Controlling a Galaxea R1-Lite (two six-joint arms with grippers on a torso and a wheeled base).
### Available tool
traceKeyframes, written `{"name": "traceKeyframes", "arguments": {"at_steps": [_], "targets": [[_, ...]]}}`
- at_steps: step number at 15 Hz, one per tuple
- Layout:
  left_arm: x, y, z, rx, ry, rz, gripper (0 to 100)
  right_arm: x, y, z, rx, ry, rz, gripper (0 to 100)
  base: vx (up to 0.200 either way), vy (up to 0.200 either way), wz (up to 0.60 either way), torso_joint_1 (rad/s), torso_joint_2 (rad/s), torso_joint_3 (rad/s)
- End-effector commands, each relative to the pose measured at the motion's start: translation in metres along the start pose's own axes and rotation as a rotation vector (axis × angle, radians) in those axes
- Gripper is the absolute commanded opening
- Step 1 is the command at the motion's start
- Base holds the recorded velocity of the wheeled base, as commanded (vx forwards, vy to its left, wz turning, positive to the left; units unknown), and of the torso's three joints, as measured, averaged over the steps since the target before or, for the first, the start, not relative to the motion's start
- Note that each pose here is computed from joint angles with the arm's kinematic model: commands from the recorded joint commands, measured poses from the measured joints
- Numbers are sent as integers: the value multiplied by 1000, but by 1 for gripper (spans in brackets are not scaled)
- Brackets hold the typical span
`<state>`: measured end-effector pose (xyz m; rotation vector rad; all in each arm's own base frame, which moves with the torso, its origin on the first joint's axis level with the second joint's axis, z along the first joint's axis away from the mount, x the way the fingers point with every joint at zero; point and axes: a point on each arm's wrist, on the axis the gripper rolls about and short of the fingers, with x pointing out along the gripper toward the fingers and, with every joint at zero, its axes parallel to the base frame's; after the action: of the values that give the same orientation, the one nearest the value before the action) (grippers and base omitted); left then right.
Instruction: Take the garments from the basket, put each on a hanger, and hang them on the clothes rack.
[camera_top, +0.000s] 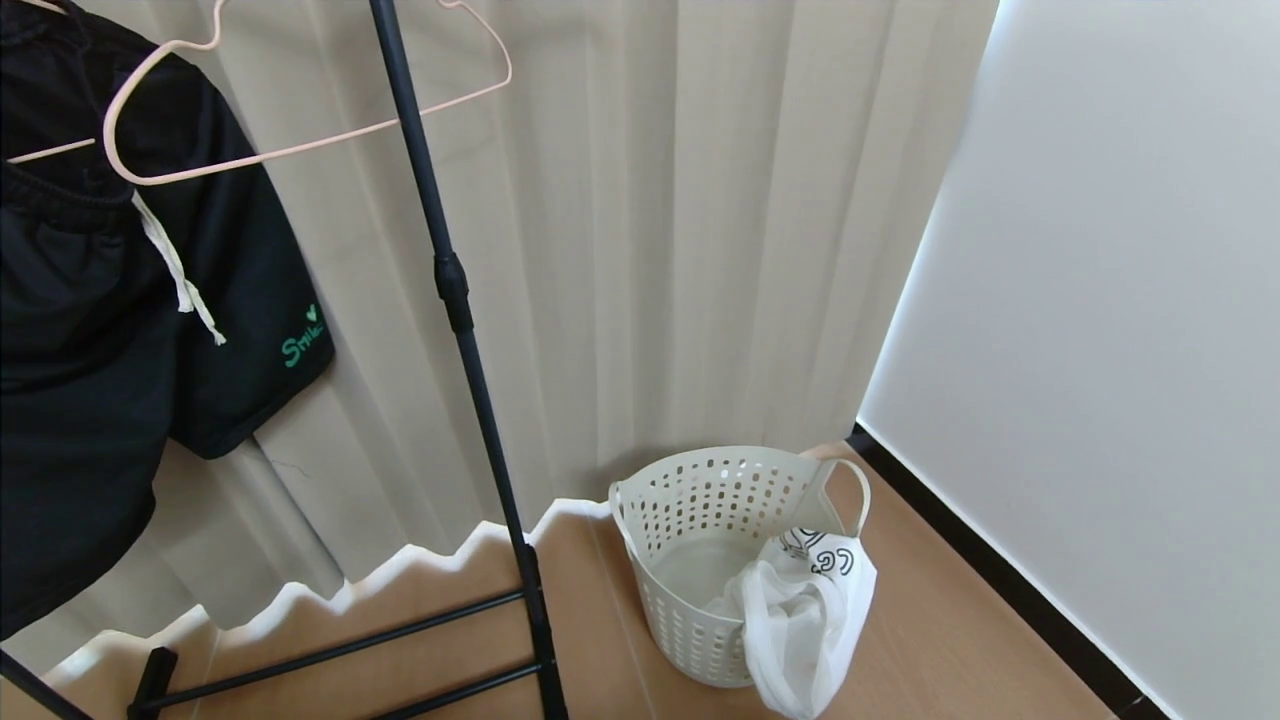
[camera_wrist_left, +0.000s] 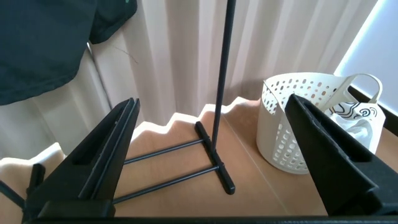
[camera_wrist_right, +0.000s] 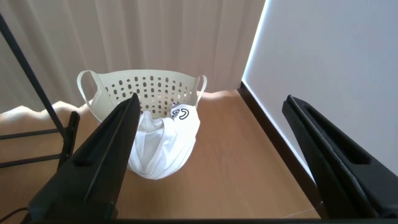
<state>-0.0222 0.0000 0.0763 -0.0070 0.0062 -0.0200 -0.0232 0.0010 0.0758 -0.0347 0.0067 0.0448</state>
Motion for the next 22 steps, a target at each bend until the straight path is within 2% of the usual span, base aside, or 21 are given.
{"name": "traceKeyframes", "arguments": {"at_steps": [1, 8, 22], "targets": [[0, 0, 0, 1, 1, 0, 100, 0, 0, 0, 0, -1, 0, 100, 0, 0, 0, 0, 0, 0], [0, 0, 0, 1, 3, 0, 100, 0, 0, 0, 0, -1, 1, 100, 0, 0, 0, -1, 1, -33], [0, 0, 0, 1, 1, 0, 100, 0, 0, 0, 0, -1, 1, 100, 0, 0, 0, 3, 3, -193]]}}
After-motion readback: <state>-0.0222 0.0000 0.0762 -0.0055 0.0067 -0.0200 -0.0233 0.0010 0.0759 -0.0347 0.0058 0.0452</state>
